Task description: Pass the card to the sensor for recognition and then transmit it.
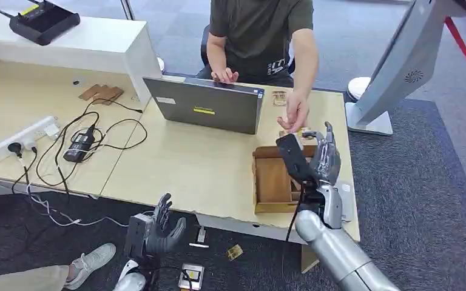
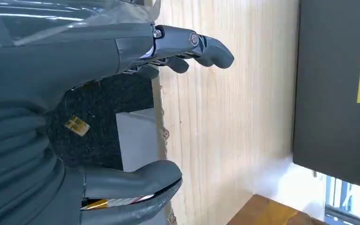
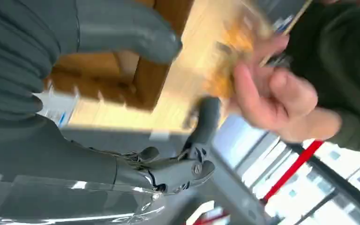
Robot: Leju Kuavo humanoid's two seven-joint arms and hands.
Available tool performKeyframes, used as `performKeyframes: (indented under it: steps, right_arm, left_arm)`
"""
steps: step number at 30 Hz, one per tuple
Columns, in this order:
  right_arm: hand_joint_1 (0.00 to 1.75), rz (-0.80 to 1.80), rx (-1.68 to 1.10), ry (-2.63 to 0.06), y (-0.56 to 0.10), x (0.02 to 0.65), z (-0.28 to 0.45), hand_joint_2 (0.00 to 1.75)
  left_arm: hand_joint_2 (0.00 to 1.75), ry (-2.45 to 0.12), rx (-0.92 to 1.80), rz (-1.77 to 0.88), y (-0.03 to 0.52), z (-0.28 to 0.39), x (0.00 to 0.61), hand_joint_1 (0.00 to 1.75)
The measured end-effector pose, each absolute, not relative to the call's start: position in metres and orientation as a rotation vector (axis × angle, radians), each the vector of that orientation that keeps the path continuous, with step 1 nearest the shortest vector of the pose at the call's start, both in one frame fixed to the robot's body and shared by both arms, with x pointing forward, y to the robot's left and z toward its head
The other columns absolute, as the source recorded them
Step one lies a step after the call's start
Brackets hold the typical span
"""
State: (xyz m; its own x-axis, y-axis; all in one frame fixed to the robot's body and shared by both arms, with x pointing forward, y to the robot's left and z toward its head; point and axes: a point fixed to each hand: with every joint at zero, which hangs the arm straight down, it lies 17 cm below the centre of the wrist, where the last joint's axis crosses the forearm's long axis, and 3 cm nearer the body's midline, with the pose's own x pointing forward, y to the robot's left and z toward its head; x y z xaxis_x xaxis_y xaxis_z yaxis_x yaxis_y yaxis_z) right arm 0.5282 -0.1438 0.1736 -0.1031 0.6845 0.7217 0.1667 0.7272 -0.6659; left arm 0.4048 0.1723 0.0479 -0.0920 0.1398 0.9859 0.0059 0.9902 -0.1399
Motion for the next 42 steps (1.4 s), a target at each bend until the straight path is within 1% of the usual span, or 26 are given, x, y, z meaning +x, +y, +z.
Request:
performKeyframes:
  steps: [2, 4, 5, 8, 10, 12, 15, 16, 18, 19, 20, 23, 26, 27, 29, 32, 33, 35, 36, 38, 39, 40, 41, 42]
  right_arm:
    - [0.0, 0.272, -0.411, -1.76, -0.145, 0.527, 0.181, 1.75]
    - [0.0, -0.016, -0.261, -1.859, -0.175, 0.531, 0.202, 1.75]
    - [0.0, -0.153, -0.242, -1.894, -0.201, 0.533, 0.212, 1.75]
    - [0.0, -0.379, -0.309, -1.888, -0.268, 0.534, 0.213, 1.75]
    - [0.0, -0.522, -0.376, -1.828, -0.318, 0.529, 0.2, 1.75]
    - [0.0, -0.708, -0.456, -1.713, -0.384, 0.511, 0.169, 1.75]
    - [0.0, -0.868, -0.576, -1.556, -0.454, 0.466, 0.115, 1.75]
    - [0.0, -0.893, -0.656, -1.48, -0.482, 0.436, 0.085, 1.75]
    - [0.0, -0.948, -0.757, -1.367, -0.519, 0.383, 0.034, 1.75]
    - [0.0, -1.002, -0.828, -1.264, -0.542, 0.335, -0.007, 1.75]
    - [0.0, -1.05, -0.868, -1.152, -0.552, 0.293, -0.044, 1.75]
    - [0.0, -1.093, -0.912, -0.859, -0.544, 0.203, -0.124, 1.75]
    - [0.0, -1.125, -0.814, -0.518, -0.494, 0.136, -0.195, 1.75]
    - [0.0, -1.133, -0.773, -0.428, -0.476, 0.12, -0.21, 1.75]
    - [0.0, -1.134, -0.675, -0.282, -0.436, 0.095, -0.236, 1.75]
    - [0.0, -1.054, -0.49, -0.235, -0.391, 0.095, -0.258, 1.75]
    - [0.0, -1.011, -0.434, -0.229, -0.378, 0.098, -0.262, 1.75]
    - [0.0, -0.89, -0.336, -0.22, -0.352, 0.106, -0.268, 1.75]
    - [0.0, -0.839, -0.306, -0.217, -0.343, 0.109, -0.269, 1.75]
    - [0.0, -0.682, -0.249, -0.197, -0.323, 0.109, -0.272, 1.75]
    - [0.0, -0.629, -0.232, -0.195, -0.316, 0.109, -0.273, 1.75]
    - [0.0, -0.571, -0.217, -0.196, -0.31, 0.111, -0.273, 1.75]
    - [0.0, -0.455, -0.193, -0.205, -0.301, 0.114, -0.274, 1.75]
    - [0.0, -0.4, -0.182, -0.206, -0.297, 0.115, -0.274, 1.75]
  left_arm:
    - [1.75, -1.652, -0.088, 0.123, 0.177, 0.044, 0.403, 0.0]
    - [1.75, -1.642, -0.064, 0.141, 0.184, 0.039, 0.4, 0.0]
    - [1.75, -1.639, -0.051, 0.155, 0.188, 0.037, 0.399, 0.0]
    - [1.75, -1.629, -0.031, 0.177, 0.195, 0.033, 0.394, 0.0]
    - [1.75, -1.629, -0.024, 0.189, 0.2, 0.031, 0.393, 0.0]
    - [1.75, -1.631, -0.029, 0.21, 0.204, 0.032, 0.393, 0.0]
    - [1.75, -1.628, -0.034, 0.242, 0.211, 0.031, 0.393, 0.0]
    - [1.75, -1.63, -0.028, 0.264, 0.218, 0.031, 0.393, 0.0]
    - [1.75, -1.634, -0.002, 0.295, 0.232, 0.03, 0.393, 0.0]
    - [1.75, -1.631, 0.022, 0.313, 0.243, 0.028, 0.392, 0.0]
    - [1.75, -1.624, 0.06, 0.344, 0.259, 0.024, 0.39, 0.0]
    - [1.75, -1.599, 0.213, 0.419, 0.311, 0.013, 0.38, 0.0]
    - [1.75, -1.482, 0.397, 0.695, 0.405, -0.011, 0.359, 0.0]
    - [1.75, -1.425, 0.424, 0.813, 0.439, -0.025, 0.347, 0.0]
    - [1.75, -1.279, 0.47, 1.07, 0.504, -0.069, 0.301, 0.0]
    - [1.75, -1.093, 0.639, 1.18, 0.547, -0.113, 0.232, 0.0]
    - [1.75, -1.006, 0.666, 1.181, 0.547, -0.129, 0.218, 0.0]
    - [1.75, -0.728, 0.65, 1.108, 0.525, -0.177, 0.185, 0.0]
    - [1.75, -0.545, 0.549, 1.036, 0.495, -0.207, 0.171, 0.0]
    - [1.75, -0.28, 0.322, 0.914, 0.429, -0.243, 0.152, 0.0]
    - [1.75, -0.203, 0.23, 0.849, 0.401, -0.252, 0.147, 0.0]
    - [1.75, -0.109, 0.097, 0.715, 0.362, -0.258, 0.139, 0.0]
    - [1.75, -0.056, 0.01, 0.598, 0.335, -0.26, 0.133, 0.0]
    - [1.75, -0.03, -0.046, 0.502, 0.316, -0.26, 0.127, 0.0]
